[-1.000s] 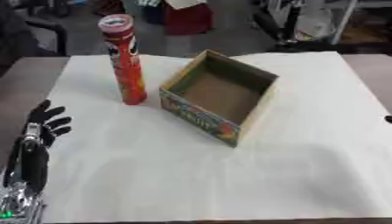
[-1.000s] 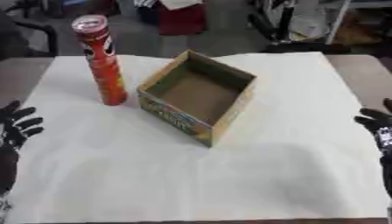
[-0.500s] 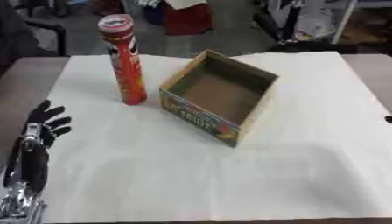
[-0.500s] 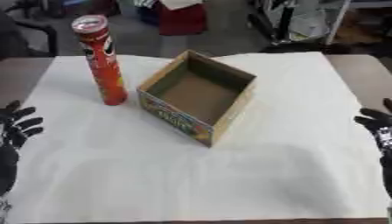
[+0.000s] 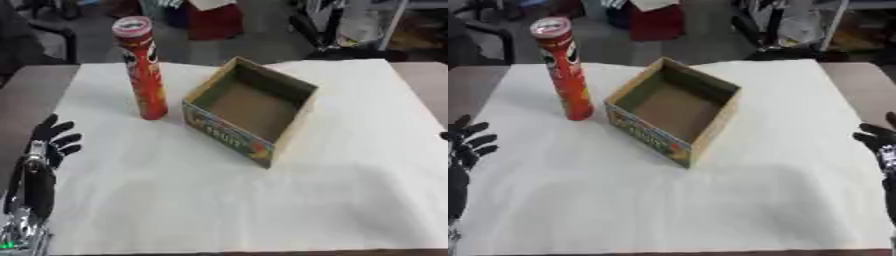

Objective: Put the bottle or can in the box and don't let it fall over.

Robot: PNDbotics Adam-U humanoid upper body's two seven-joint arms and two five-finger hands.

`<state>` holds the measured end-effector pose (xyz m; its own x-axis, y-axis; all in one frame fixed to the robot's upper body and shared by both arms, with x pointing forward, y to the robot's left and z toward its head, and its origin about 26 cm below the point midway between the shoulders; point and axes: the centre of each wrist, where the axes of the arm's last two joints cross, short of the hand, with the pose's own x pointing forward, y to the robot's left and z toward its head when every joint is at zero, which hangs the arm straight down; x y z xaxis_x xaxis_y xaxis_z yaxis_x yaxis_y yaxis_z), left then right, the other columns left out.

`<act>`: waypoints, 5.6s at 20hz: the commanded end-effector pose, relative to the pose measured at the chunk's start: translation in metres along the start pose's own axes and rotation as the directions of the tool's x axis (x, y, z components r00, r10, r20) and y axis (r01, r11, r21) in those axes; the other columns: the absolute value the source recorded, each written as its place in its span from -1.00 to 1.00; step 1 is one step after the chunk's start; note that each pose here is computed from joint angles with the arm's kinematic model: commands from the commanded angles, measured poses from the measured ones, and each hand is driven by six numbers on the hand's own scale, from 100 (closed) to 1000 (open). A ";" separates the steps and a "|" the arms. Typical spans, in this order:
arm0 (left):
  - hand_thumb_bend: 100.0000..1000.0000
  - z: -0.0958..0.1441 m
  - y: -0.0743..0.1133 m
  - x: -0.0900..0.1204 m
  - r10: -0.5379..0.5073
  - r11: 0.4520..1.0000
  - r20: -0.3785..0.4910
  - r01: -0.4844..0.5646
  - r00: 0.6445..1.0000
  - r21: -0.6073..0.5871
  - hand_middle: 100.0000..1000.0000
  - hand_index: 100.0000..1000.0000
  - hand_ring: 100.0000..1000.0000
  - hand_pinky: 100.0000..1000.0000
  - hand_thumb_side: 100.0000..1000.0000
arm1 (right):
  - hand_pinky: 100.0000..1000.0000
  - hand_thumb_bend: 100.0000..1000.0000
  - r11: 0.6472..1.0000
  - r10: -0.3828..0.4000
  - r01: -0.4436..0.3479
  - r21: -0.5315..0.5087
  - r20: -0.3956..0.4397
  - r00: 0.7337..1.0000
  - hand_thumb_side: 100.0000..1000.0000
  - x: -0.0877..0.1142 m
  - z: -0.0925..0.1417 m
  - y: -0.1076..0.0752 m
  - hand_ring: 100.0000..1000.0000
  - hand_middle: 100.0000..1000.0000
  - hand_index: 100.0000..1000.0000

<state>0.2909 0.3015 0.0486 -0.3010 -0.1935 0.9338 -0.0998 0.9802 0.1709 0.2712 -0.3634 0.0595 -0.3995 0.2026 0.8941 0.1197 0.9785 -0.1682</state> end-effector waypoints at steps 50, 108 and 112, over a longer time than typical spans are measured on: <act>-0.10 -0.231 0.115 0.142 -0.888 0.314 0.246 0.904 0.388 -0.290 0.79 1.00 0.75 0.87 0.87 | 0.91 -1.00 0.995 0.010 -0.013 0.102 0.026 1.000 0.36 0.006 -0.007 0.001 0.55 0.49 0.99; -0.46 -0.232 0.081 0.080 -0.941 0.054 0.271 0.879 0.204 -0.474 0.37 0.83 0.23 0.47 0.37 | 0.91 -1.00 0.991 -0.013 0.007 0.131 0.045 0.999 0.38 0.008 -0.013 0.008 0.55 0.48 0.99; -0.72 -0.233 0.081 0.081 -0.937 0.038 0.286 0.872 0.201 -0.489 0.13 0.66 -0.09 0.07 0.04 | 0.91 -1.00 0.991 -0.013 0.007 0.131 0.043 0.999 0.38 0.007 -0.013 0.008 0.55 0.48 0.99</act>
<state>0.4798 0.3736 0.2216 -0.2361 -0.9705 -0.0481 0.1436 -0.0838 0.9861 0.2794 -0.3531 0.0630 -0.4206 0.1844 0.8883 -0.0061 0.9785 -0.2060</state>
